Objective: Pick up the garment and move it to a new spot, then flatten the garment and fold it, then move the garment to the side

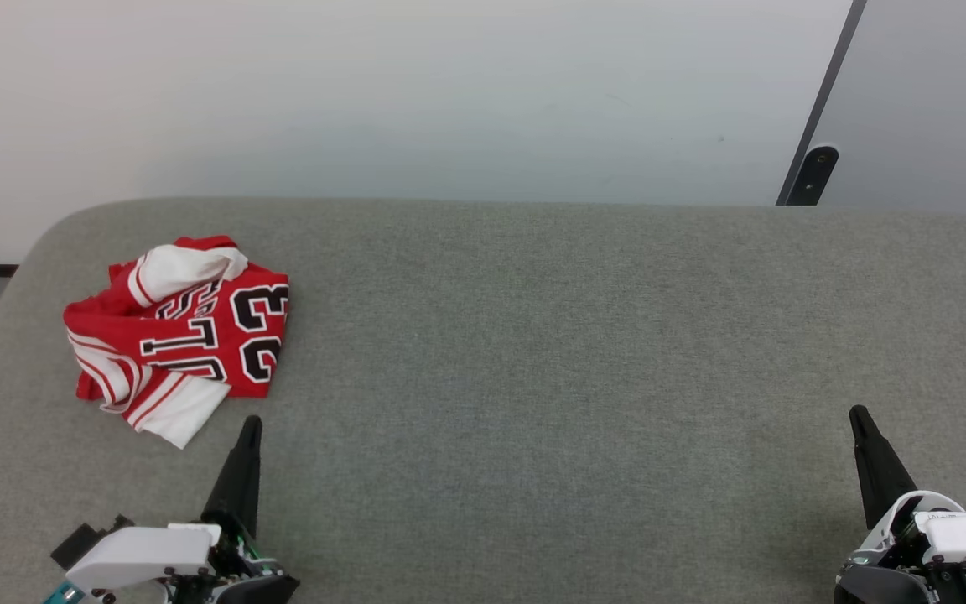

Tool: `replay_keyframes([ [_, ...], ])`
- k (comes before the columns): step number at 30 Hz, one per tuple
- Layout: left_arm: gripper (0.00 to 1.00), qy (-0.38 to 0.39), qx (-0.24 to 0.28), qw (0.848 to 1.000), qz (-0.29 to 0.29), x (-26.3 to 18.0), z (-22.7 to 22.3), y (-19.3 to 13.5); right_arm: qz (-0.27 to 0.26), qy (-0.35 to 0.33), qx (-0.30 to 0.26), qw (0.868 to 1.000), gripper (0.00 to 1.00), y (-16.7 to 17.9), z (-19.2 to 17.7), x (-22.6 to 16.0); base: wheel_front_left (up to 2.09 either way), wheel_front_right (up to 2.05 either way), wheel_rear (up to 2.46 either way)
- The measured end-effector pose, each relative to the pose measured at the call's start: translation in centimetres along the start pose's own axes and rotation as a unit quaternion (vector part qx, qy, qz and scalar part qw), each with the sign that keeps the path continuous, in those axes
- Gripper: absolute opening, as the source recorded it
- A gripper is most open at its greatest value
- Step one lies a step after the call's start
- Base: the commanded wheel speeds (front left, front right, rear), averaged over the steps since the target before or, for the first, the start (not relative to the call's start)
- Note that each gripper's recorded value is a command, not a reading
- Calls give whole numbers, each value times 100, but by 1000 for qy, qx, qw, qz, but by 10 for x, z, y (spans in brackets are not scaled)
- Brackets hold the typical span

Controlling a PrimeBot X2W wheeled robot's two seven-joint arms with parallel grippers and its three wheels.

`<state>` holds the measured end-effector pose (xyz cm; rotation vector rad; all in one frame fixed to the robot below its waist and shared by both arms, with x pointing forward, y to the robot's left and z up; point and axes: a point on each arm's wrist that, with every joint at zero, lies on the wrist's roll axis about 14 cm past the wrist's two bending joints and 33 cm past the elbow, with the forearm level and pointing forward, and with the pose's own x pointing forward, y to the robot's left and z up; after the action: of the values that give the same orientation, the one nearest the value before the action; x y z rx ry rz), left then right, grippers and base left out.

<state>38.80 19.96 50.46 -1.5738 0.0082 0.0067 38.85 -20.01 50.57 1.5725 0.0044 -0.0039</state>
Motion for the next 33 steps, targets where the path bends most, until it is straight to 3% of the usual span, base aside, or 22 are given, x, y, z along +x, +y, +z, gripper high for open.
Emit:
replay_keyframes([
  [33,0,0,0,1000,0,0,0,0,0,0,0,1000,0,0,0,0,0,0,0],
])
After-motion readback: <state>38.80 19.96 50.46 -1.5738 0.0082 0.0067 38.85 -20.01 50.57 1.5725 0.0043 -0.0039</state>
